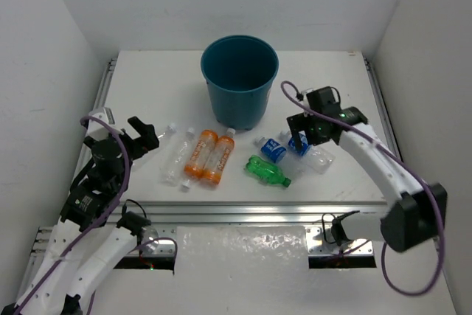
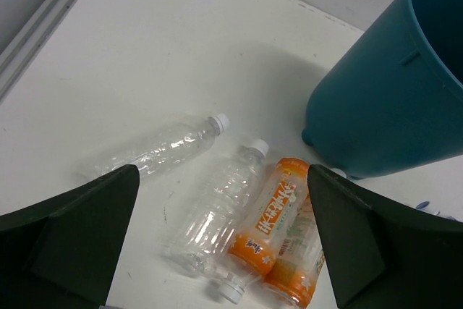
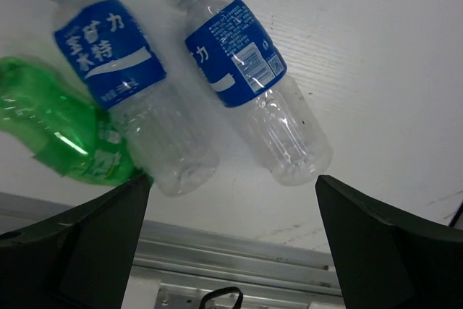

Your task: Put the plastic bottles in the bin

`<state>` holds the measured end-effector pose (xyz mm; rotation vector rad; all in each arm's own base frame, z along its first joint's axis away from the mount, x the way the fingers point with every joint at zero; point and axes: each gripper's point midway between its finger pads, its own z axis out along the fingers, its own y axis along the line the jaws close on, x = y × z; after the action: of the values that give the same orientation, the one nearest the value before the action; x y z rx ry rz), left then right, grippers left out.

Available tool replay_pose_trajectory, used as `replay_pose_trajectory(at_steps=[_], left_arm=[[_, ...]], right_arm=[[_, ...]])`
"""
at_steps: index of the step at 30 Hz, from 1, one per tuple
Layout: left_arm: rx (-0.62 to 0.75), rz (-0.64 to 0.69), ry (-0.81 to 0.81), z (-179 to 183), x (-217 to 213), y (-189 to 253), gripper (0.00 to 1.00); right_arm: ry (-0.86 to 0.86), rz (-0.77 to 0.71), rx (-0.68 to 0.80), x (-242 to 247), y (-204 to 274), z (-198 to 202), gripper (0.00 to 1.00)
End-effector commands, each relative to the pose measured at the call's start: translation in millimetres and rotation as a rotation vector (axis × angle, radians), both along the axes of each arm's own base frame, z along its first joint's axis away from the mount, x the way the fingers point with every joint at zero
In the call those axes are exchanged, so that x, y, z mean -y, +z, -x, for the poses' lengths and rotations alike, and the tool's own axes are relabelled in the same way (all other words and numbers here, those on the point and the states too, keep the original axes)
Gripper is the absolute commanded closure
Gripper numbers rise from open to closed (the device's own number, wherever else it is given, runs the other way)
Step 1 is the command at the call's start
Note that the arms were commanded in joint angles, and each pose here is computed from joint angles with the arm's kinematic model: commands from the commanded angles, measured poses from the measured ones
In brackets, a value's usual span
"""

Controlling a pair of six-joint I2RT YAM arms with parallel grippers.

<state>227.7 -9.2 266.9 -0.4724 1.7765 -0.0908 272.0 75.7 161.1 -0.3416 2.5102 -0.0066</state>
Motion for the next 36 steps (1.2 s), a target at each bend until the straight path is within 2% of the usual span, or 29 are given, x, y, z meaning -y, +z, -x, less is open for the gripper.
replay_pose_trajectory(at_steps=[1, 7, 17, 18, 22, 23, 25, 28, 29, 32, 34, 36], left_arm=[[0.039, 0.012, -0.008, -4, 3, 11, 0.00], [0.044, 0.014, -0.016, -3, 4, 12, 0.00], [0.053, 0.016, -0.031, -3, 6, 14, 0.00], [0.052, 0.015, -0.031, -4, 6, 13, 0.00], [0.052, 0.014, -0.032, -4, 6, 13, 0.00], [0.050, 0.013, -0.032, -4, 6, 13, 0.00], [0.047, 0.012, -0.033, -4, 7, 12, 0.00], [0.043, 0.010, -0.035, -5, 7, 11, 0.00], [0.035, 0.006, -0.038, -7, 8, 10, 0.00], [0.023, 0.002, -0.044, -9, 10, 7, 0.00], [0.017, -0.001, -0.042, -10, 10, 7, 0.00], [0.012, -0.003, -0.037, -11, 9, 6, 0.00]], right_arm=[[0.049, 0.103, -0.017, 6, -27, -26, 0.04], [0.079, 0.103, -0.105, 9, -80, -56, 0.10], [0.011, 0.108, -0.237, 33, -143, -54, 0.14], [0.002, 0.106, -0.244, 34, -146, -55, 0.17], [-0.061, 0.123, -0.289, 44, -154, -51, 0.54], [-0.078, 0.134, -0.277, 48, -152, -50, 0.57], [-0.145, 0.147, -0.202, 60, -129, -55, 0.64], [-0.218, 0.154, -0.100, 71, -95, -57, 0.69], [-0.239, 0.146, -0.010, 74, -65, -61, 0.70], [-0.263, 0.106, 0.133, 74, -11, -69, 0.72], [-0.278, 0.059, 0.246, 72, 32, -71, 0.73], [-0.207, -0.086, 0.410, 48, 89, -81, 0.73]])
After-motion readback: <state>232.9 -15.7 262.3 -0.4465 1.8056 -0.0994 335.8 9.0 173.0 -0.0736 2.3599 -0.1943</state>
